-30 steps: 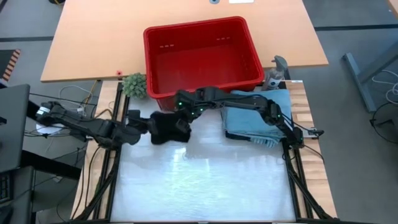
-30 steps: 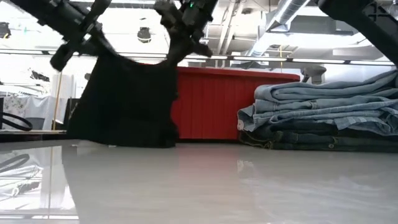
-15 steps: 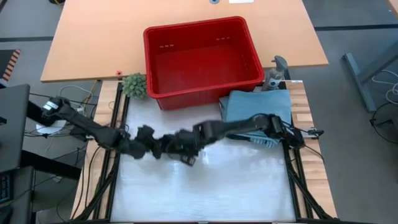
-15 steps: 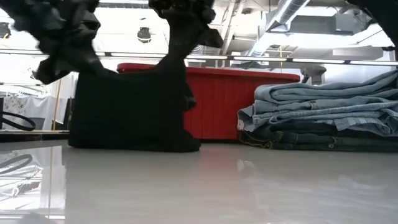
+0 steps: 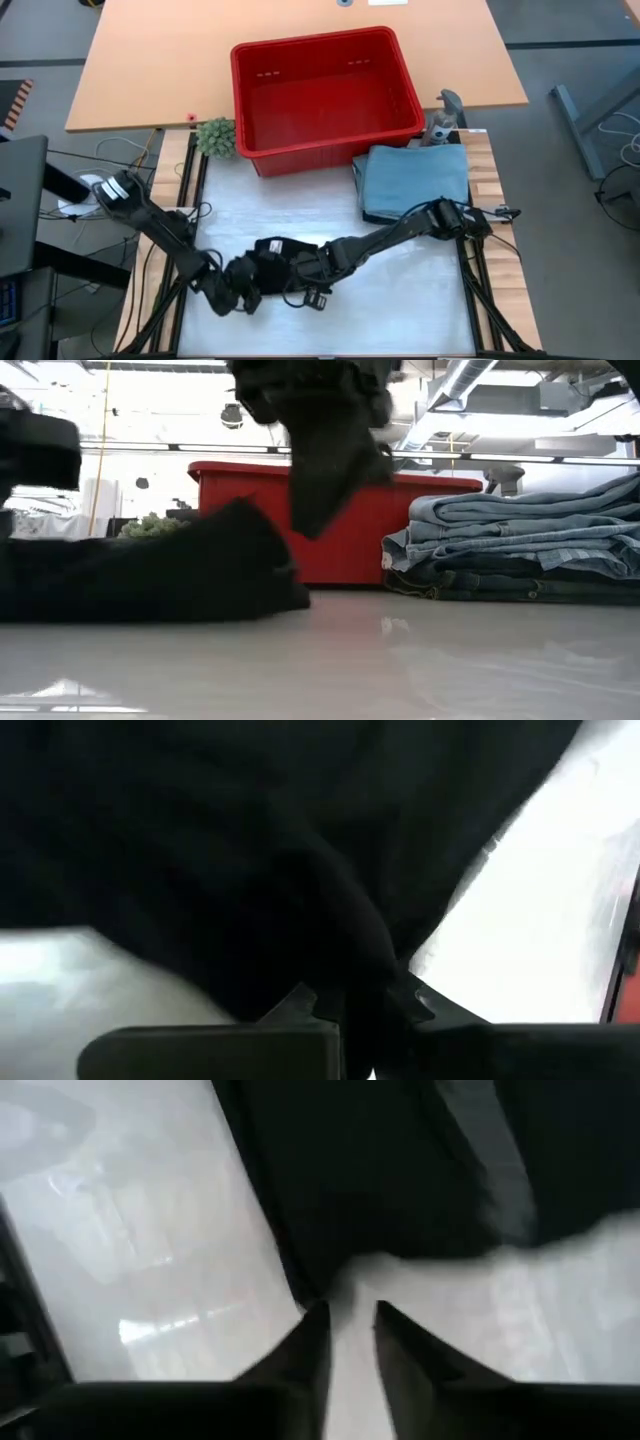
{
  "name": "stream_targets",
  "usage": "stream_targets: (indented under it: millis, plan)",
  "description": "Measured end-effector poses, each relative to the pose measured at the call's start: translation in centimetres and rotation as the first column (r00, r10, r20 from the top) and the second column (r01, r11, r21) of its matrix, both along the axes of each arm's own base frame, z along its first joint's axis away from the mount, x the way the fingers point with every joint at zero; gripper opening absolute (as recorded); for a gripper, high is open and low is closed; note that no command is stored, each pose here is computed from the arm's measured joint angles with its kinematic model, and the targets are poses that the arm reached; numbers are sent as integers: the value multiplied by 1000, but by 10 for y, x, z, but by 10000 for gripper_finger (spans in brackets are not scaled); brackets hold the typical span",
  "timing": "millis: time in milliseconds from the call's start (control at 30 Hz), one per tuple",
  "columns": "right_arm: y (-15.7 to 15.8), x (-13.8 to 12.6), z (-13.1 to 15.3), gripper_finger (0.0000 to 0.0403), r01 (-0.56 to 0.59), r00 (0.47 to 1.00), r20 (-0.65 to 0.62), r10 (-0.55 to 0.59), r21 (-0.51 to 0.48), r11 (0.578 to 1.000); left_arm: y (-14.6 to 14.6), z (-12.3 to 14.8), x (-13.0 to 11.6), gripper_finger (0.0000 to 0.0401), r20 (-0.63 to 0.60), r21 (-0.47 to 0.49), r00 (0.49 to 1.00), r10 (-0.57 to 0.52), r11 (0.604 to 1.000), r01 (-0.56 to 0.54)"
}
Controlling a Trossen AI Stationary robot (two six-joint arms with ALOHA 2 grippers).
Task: Fold Laundry from Bin
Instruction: Fold the black boxer short
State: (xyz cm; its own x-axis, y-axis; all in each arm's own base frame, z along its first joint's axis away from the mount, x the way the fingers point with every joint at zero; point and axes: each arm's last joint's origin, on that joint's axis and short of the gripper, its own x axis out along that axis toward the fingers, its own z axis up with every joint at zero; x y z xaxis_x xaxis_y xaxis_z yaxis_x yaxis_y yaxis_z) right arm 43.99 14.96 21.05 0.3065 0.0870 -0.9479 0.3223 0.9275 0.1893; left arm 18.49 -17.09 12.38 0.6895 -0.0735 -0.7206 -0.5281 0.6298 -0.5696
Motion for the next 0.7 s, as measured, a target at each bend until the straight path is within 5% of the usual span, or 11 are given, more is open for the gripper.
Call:
stream_targets:
  millis: [200, 300, 533, 700]
  plan:
    - [0, -4, -9, 226, 7, 999, -42, -6, 30, 1000, -10, -8, 2, 28, 31, -32, 999, -8, 999, 9]
    - [7, -1, 0, 264, -48, 997, 58, 48, -7, 999, -12, 2, 2, 42, 95, -41, 995, -35, 998, 39]
    - [6, -3, 10, 284, -93, 990, 102, 98, -54, 994, -10, 14, 1, 68, 136, 20, 986, -97, 995, 95]
    - [10, 8, 25, 279, -123, 955, 266, 127, -33, 992, -8, 9, -1, 76, 95, 27, 993, -76, 997, 74]
